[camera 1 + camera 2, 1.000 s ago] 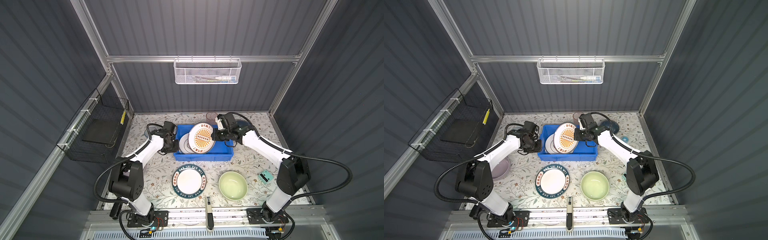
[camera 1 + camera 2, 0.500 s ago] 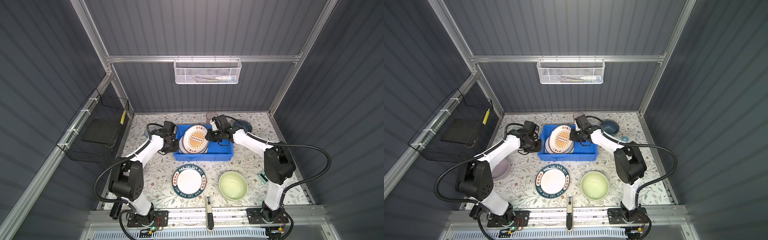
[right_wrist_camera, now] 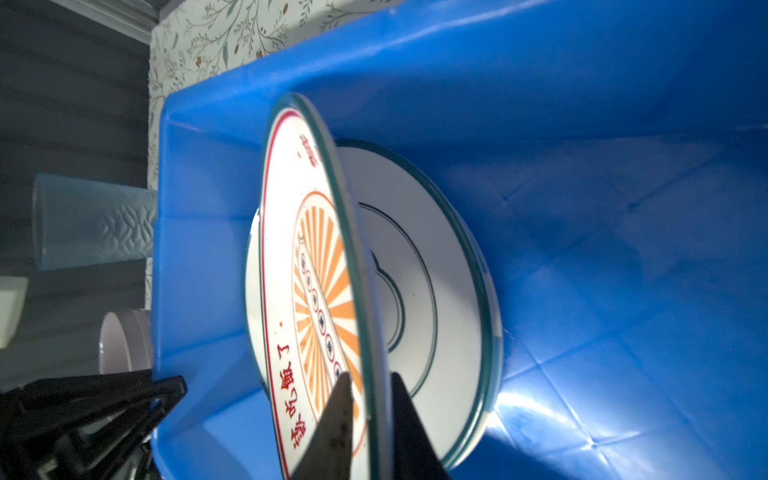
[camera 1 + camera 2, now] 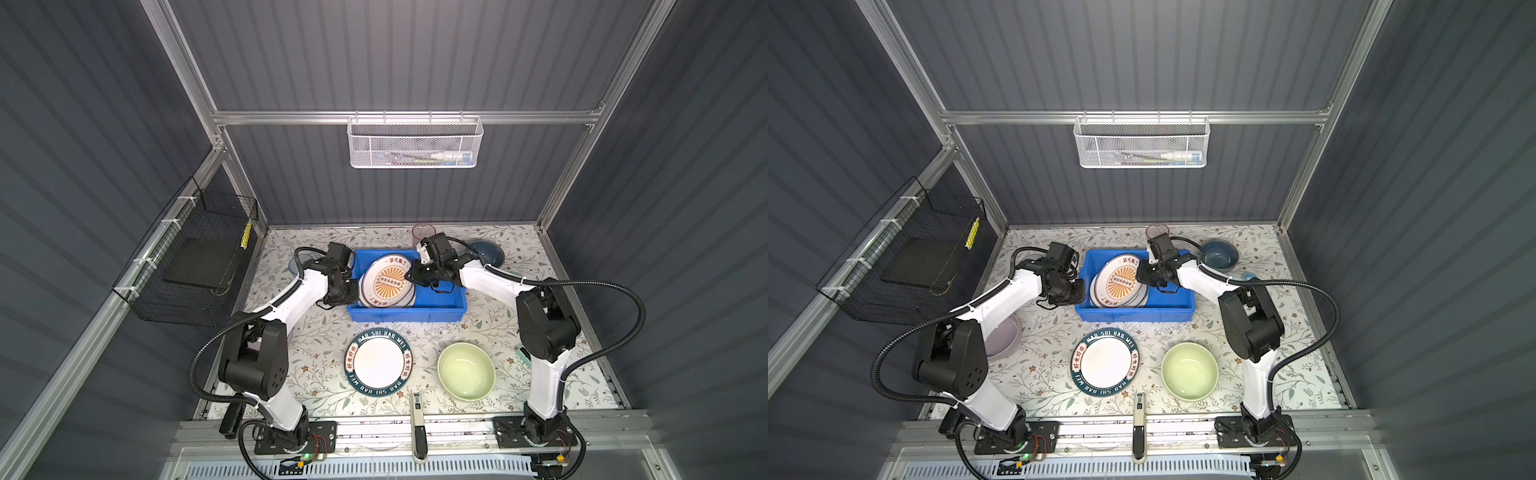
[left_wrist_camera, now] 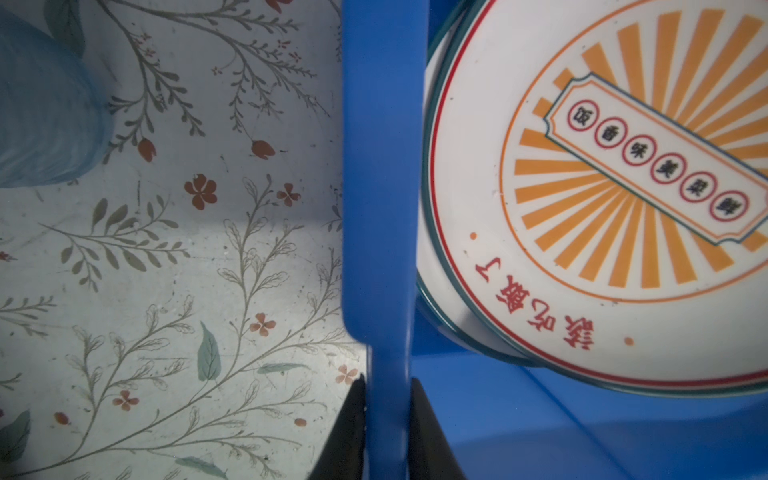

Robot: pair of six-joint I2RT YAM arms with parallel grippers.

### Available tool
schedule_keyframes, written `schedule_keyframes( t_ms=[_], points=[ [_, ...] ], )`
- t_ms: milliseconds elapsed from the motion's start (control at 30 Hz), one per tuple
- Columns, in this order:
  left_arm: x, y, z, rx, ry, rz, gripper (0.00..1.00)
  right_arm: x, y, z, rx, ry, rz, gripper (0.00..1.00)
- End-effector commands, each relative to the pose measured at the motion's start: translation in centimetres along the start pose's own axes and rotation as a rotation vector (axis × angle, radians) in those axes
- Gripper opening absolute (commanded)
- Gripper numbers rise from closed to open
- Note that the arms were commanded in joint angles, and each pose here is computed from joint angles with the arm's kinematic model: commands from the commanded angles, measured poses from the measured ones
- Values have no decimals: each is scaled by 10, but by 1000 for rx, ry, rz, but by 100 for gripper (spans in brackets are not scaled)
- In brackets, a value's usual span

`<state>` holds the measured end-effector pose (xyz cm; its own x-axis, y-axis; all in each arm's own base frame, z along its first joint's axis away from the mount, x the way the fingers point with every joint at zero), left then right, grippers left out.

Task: Place the mixed dishes into the plastic bin
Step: 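Lower the orange-sunburst plate into the bin and open the right gripper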

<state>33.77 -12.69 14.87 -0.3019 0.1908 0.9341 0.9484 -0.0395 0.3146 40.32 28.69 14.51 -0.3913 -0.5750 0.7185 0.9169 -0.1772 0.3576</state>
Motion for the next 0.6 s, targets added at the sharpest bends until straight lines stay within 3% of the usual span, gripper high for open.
schedule_keyframes(
  t_ms=[0,567],
  points=[
    [4,7,-2,4,-20,-14,20,-3,-4,3,9,12,8,26],
    [8,10,-4,9,-32,-28,20,-7,-12,-21,53,-168,36,45]
  ],
)
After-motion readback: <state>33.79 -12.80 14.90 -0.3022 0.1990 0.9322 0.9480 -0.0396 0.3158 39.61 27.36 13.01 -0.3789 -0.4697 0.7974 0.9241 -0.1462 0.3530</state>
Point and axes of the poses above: each gripper's point midway between its finger pads, its own x axis back along the fingers, its own z axis along the line the jaws close on, y = z × x, the point moved 5 cm from there along x, back along the fingers, and after that the axes turned 3 degrees about -x, right-handed, at the moved point
